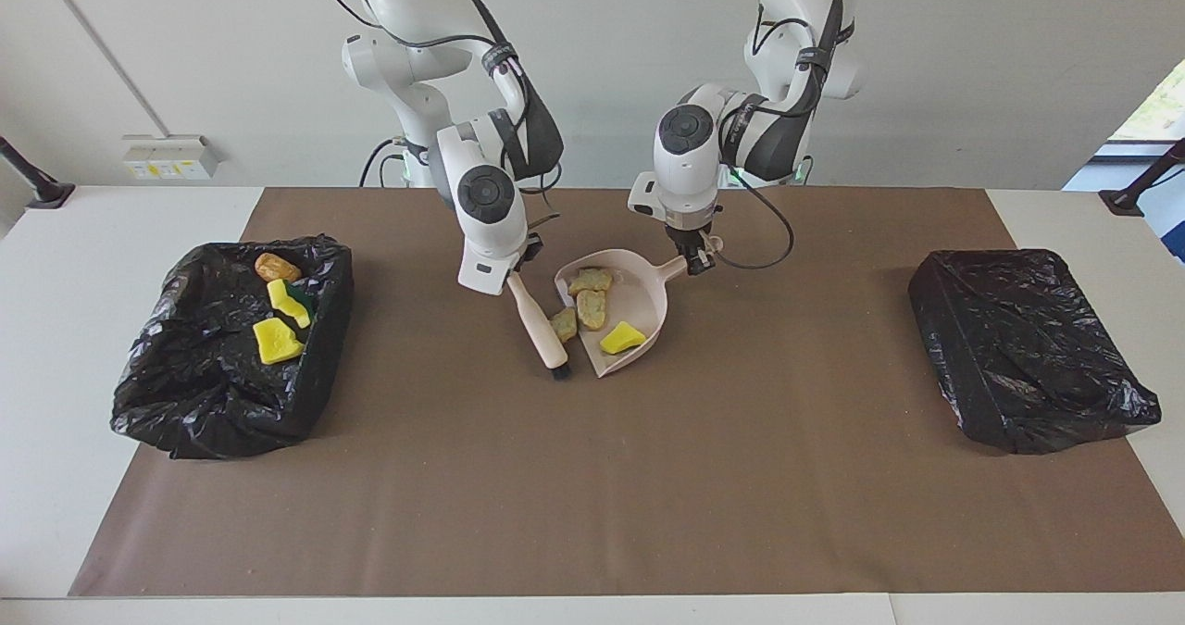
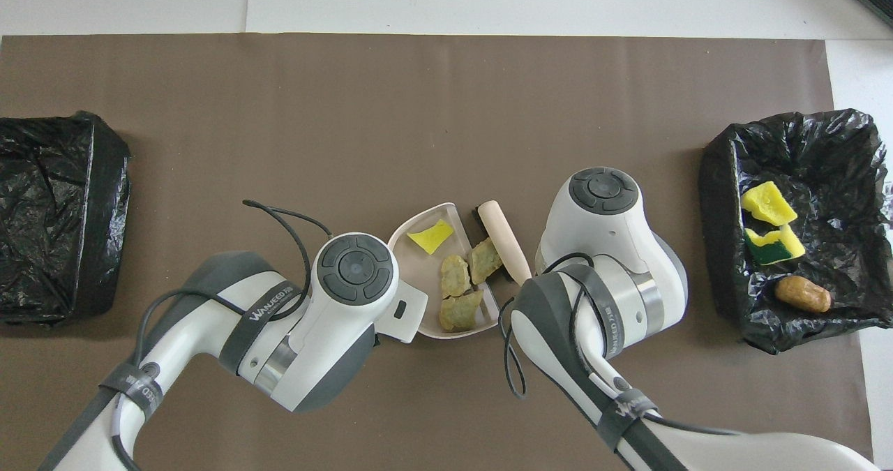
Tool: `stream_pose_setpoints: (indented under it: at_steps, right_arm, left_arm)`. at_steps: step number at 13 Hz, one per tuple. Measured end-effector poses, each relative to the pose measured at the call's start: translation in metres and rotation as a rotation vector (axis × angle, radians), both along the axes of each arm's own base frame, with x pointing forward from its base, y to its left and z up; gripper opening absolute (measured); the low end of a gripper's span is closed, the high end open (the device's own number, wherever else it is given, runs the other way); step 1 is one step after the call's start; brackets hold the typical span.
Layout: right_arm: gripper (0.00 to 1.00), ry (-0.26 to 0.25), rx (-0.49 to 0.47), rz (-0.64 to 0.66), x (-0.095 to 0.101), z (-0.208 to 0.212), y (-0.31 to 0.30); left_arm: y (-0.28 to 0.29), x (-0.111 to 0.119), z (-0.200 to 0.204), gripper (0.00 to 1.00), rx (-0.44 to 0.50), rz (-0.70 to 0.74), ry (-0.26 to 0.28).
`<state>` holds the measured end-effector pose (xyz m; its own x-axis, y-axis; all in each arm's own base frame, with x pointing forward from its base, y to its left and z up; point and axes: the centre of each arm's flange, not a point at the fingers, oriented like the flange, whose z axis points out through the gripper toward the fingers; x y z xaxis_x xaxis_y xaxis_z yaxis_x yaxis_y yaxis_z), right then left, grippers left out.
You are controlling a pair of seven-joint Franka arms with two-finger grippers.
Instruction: Sweep and dump trash in bin
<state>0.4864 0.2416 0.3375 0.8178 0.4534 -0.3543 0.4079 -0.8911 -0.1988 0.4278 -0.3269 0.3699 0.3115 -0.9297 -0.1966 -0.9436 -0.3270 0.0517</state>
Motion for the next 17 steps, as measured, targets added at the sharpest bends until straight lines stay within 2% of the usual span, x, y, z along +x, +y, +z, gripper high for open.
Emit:
stream_pose_setpoints:
  at_steps: [2,4,10,14,17]
  right_arm:
    - [0.27,0.026,0.026,-0.042,-0.014,0.003,0.025]
    - [0.27,0.027,0.015,-0.072,-0.023,0.008,0.042]
    - [0.27,0.032,-0.015,-0.151,-0.016,0.020,0.037]
    - [0.27,-0.006,-0.053,-0.281,-0.003,0.054,0.015]
    - [0.27,-0.020,-0.109,-0.395,-0.015,0.079,0.023]
  left_arm:
    - [0.000,0.000,0.000,0.33,0.000,0.000,0.000]
    - [0.000,0.000,-0.001,0.33,0.001,0.001,0.001]
    - [0.007,0.005,-0.001,0.33,0.001,0.010,0.002]
    - [0.008,0.006,0.000,0.33,0.000,0.013,0.001]
    - [0.010,0.008,0.001,0.33,-0.003,0.003,0.001]
